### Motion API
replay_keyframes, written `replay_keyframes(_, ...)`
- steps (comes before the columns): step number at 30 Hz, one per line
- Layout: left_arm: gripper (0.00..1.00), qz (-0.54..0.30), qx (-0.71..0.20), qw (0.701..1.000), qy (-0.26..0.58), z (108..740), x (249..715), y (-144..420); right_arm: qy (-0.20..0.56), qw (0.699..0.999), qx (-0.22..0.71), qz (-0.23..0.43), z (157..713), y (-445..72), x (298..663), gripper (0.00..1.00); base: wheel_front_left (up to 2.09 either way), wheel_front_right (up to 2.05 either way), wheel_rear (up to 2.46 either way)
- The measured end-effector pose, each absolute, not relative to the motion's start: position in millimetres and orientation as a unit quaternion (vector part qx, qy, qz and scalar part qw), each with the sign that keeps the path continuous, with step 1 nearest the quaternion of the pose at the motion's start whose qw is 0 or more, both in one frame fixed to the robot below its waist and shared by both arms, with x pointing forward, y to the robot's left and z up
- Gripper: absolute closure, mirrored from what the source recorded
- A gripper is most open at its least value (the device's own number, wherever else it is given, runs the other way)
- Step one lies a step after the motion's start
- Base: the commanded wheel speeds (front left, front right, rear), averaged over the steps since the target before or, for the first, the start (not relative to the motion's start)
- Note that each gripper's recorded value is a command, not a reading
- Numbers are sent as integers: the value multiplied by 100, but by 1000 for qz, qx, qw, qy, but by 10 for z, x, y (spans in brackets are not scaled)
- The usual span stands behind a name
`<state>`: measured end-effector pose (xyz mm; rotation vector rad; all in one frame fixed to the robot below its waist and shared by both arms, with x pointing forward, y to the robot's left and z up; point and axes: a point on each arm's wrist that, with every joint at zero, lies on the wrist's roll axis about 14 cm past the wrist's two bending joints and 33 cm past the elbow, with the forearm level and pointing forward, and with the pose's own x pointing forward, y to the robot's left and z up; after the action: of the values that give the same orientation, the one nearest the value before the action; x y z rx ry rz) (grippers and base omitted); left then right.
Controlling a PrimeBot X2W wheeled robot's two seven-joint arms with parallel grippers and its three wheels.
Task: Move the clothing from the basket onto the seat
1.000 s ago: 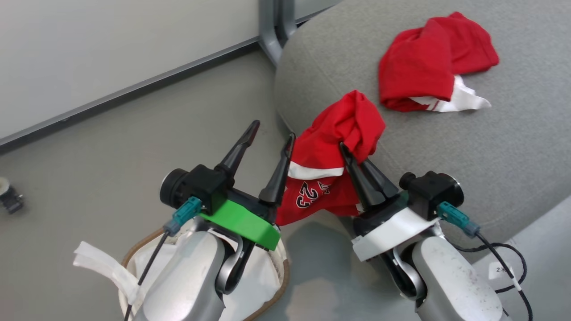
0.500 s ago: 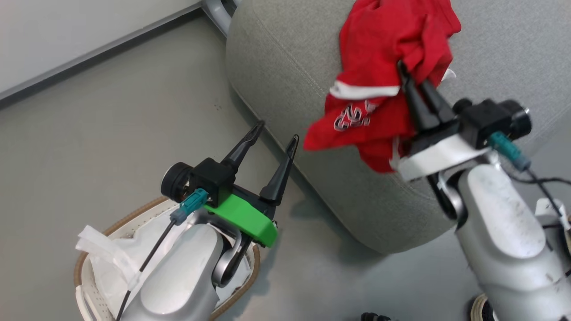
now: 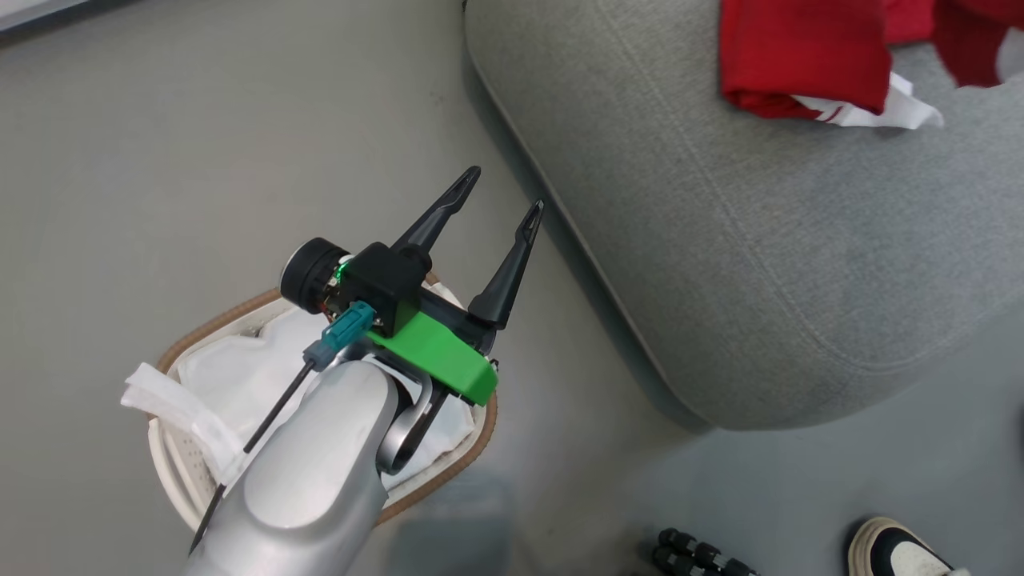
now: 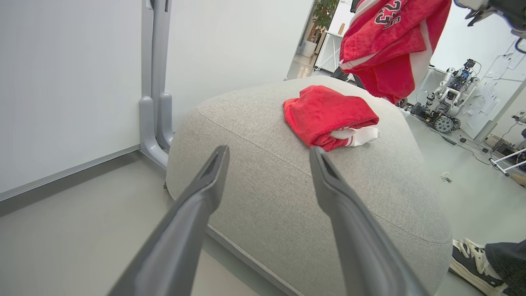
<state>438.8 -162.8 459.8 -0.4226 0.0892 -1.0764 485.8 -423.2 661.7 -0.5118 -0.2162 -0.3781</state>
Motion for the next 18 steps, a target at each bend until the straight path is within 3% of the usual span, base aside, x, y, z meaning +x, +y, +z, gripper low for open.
replay_keyframes(7,0,-469,-201,858,61,4303,4634,-1352,-46,949,-234,-204,6033,-4383,5215,100,0,0,0)
replay_keyframes(8,0,-462,-201,861,64,4260,4664,-1310,-38,952,-227,-201,5927,-4348,5269,84,0,0,0)
replay_keyframes(9,0,-456,-202,864,68,4207,4691,-1264,-29,955,-219,-196,5786,-4295,5326,54,0,0,0)
replay_keyframes(10,0,-450,-202,867,73,4152,4712,-1219,-21,959,-207,-192,5638,-4236,5372,0,0,0,0)
replay_keyframes(18,0,-408,-198,888,78,4002,4890,-942,40,974,-120,-187,4721,-3914,5278,0,0,0,0)
